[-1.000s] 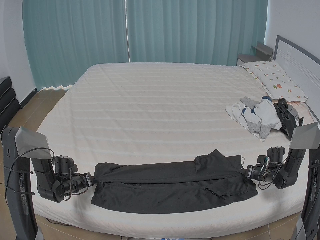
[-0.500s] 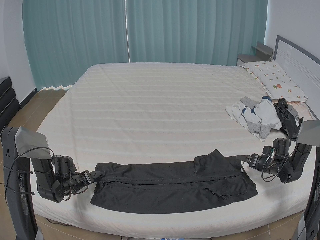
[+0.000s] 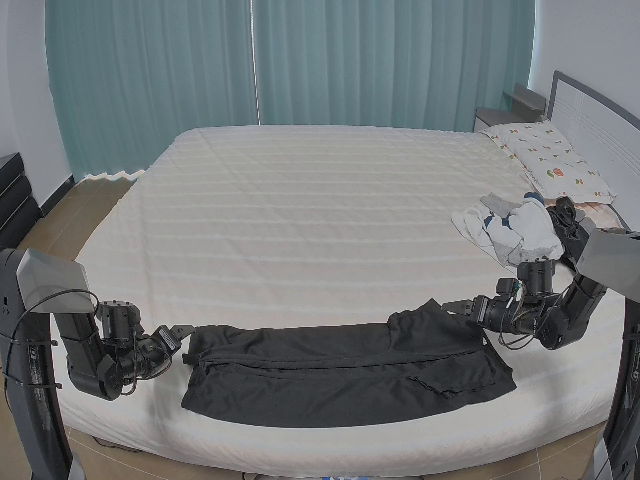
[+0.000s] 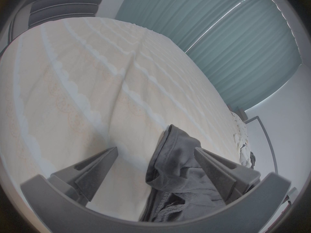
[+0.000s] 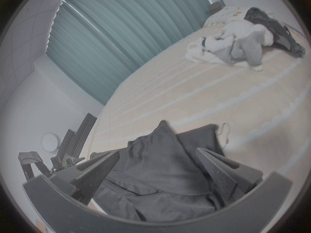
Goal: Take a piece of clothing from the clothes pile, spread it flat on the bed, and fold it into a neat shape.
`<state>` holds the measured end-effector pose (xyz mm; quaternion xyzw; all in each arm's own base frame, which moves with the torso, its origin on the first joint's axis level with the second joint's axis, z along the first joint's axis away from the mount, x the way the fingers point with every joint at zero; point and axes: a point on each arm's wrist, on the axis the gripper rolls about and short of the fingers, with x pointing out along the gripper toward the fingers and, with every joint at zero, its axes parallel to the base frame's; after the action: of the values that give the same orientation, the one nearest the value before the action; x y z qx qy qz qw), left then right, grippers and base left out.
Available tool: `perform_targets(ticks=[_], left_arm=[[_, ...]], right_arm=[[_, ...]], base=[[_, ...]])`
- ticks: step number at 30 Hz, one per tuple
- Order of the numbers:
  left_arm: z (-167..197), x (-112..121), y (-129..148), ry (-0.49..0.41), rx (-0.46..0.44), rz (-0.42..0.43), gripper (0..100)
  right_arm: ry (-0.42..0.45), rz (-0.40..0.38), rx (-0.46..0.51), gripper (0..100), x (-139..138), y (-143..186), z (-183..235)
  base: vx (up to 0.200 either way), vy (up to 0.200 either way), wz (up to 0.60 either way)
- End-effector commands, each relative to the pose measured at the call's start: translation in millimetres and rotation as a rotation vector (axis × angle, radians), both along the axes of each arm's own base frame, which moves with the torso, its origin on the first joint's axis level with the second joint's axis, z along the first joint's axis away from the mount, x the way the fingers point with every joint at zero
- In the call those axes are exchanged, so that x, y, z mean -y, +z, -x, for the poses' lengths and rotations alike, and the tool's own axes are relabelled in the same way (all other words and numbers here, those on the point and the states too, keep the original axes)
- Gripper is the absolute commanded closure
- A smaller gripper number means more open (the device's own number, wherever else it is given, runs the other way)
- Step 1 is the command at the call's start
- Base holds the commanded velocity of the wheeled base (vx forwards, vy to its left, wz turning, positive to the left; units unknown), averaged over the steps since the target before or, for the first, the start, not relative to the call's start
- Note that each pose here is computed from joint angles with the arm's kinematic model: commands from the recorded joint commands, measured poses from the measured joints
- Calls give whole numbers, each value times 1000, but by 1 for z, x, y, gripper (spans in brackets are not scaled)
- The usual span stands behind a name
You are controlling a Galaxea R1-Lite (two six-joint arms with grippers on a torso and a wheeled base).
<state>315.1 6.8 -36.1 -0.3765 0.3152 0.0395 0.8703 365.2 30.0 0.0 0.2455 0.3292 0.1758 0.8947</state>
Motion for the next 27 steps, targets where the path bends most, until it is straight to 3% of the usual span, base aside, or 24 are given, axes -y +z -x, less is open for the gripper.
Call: perform_targets(ticks=[1,16,17,23,27], left_arm=[[1,0,3,3,9,5,0],[1,0,3,3,9,4,0],[1,0,3,3,7,4,0],[1,0,3,3,9,4,0],[1,0,3,3,9,4,0]], right_arm=[[29,17,-13,0,-8,-18,-13],[62,85,-36,0,-5,-35,-15],[61,86,-36,100,-5,-36,-15],[79,132,-31,100,1,-39,-9],[46,164,-23,100,11,-38,-4]], base=[[0,0,0],[0,0,0],[0,0,0],[0,0,0],[0,0,0]])
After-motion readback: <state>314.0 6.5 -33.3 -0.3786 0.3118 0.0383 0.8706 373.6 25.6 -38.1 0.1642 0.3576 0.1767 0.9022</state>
